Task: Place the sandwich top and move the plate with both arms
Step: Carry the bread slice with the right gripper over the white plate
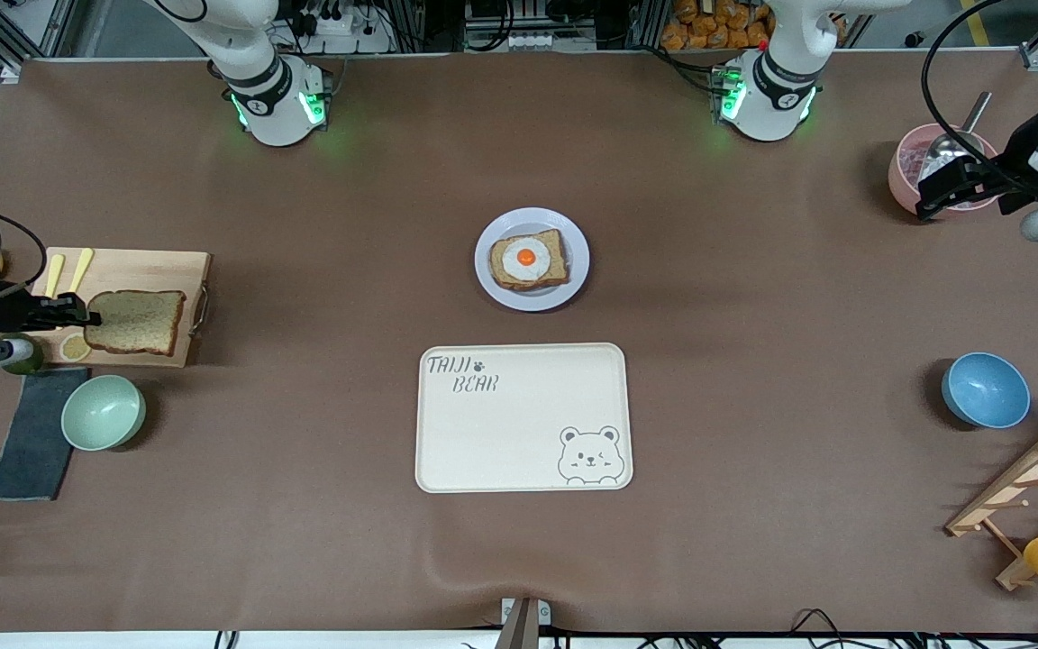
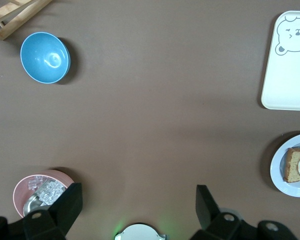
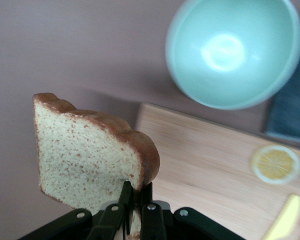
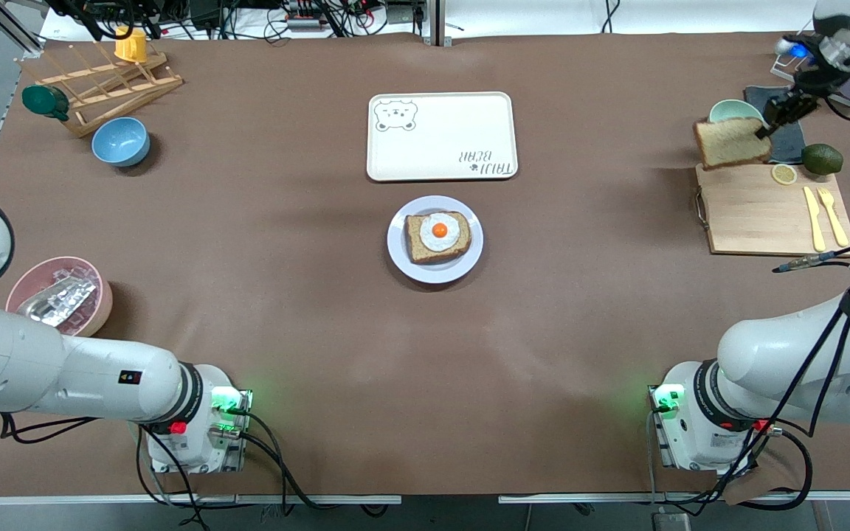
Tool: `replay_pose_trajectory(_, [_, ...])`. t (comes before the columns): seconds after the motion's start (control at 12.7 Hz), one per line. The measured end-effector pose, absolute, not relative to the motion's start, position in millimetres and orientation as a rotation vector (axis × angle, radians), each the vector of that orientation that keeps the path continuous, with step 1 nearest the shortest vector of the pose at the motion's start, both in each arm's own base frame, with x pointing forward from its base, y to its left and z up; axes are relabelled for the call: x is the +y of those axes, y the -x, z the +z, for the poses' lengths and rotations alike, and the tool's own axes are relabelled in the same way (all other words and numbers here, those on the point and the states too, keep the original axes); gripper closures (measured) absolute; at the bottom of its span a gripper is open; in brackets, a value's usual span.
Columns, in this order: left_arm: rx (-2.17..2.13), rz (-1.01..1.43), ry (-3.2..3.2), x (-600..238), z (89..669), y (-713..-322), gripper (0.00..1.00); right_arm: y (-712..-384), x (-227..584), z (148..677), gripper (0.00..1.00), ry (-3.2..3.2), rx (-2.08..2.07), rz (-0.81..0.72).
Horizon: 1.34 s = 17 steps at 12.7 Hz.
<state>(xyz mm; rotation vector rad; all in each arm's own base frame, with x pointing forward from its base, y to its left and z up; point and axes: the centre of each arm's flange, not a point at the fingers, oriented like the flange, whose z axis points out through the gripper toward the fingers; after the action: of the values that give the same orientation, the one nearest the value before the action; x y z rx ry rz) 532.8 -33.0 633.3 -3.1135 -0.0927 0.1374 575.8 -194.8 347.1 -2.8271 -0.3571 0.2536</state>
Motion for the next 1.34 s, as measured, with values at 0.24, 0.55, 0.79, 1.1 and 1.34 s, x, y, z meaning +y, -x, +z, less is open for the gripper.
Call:
replay_pose_trajectory(0.24, [-0.091, 0.137, 3.114, -34, 633, -533, 0.00, -601, -108, 363, 0.90, 2.726, -0.530, 0.260])
replay_pose_trajectory(0.55, [-0.092, 0.144, 3.113, -33, 631, -533, 0.00, -611, 38, 367, 0.90, 2.632, -0.648, 0.286])
replay_pose_trajectory(0.79, [-0.096, 0.163, 3.111, -32, 626, -534, 0.00, -597, 155, 369, 0.90, 2.585, -0.532, 0.344])
replay_pose_trajectory(1.1, [-0.094, 0.179, 3.109, -33, 620, -536, 0.00, -560, 281, 366, 0.90, 2.549, -0.551, 0.372])
replay_pose_trajectory(1.34, [-0.093, 0.199, 3.106, -33, 614, -536, 0.00, -524, 351, 335, 0.90, 2.573, -0.622, 0.335])
